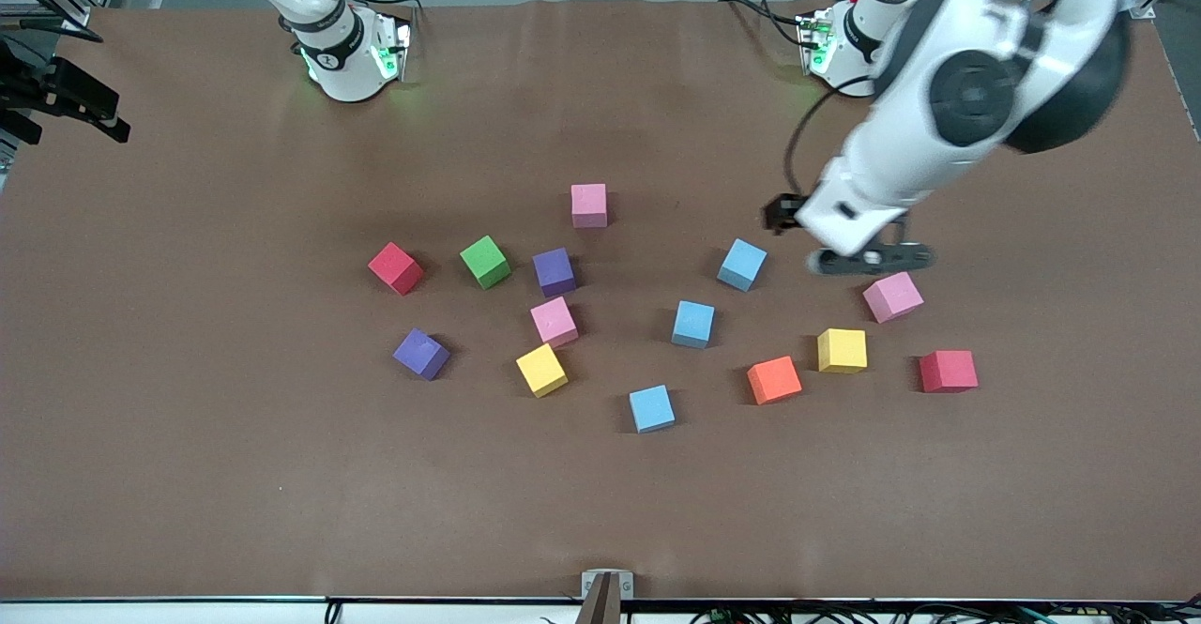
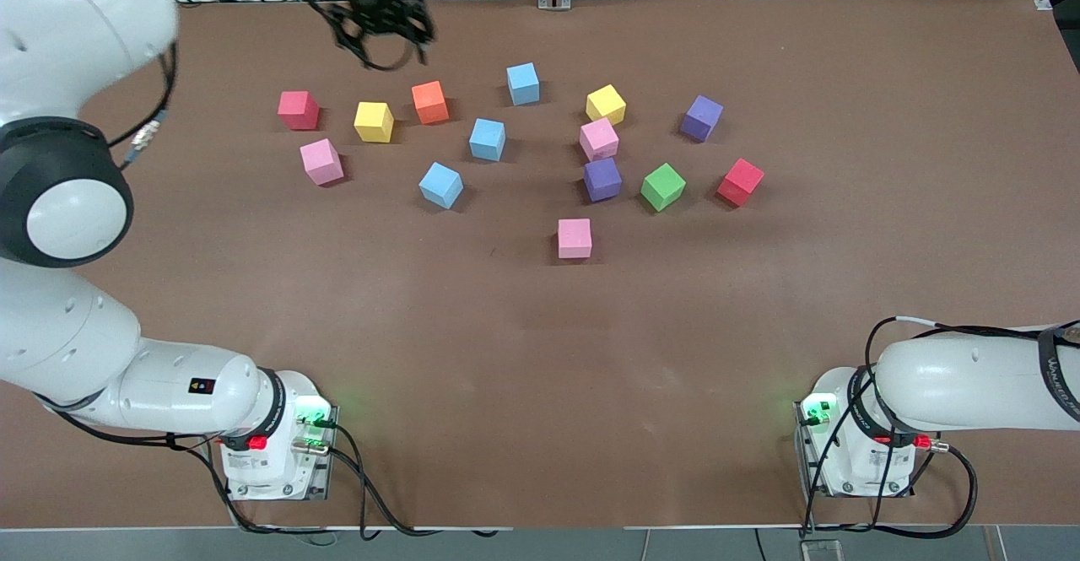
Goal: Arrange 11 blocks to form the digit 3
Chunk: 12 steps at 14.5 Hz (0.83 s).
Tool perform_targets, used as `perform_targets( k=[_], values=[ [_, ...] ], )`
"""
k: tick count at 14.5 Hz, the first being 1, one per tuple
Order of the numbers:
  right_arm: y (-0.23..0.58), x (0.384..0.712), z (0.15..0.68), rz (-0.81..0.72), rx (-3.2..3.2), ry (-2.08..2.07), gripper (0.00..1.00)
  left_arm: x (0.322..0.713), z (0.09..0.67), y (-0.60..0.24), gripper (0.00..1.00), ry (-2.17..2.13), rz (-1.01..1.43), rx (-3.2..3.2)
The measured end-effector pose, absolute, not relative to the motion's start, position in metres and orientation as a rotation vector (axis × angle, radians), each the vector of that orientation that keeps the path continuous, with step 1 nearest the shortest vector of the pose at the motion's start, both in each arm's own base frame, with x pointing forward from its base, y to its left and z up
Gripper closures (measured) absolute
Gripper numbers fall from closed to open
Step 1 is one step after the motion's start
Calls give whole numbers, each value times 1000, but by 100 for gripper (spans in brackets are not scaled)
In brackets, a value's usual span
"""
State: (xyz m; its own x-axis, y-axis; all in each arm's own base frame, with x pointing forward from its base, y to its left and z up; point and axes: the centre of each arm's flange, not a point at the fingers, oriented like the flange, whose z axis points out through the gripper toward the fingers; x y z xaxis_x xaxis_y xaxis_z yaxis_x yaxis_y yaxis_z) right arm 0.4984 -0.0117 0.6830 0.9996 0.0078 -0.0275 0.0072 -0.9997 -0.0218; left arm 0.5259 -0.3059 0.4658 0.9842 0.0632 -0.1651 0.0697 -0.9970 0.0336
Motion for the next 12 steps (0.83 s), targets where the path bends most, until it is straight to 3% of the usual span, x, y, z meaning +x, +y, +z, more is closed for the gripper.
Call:
perform_targets(
  k=[5,12],
  values=[
    [-15,497,685,38,-3110,0,0,449,362,-458,0,224,-325,3052],
    [-14,496,691,16,-3111,-3,0,379,261,-539,2,233,-340,3065]
  ],
)
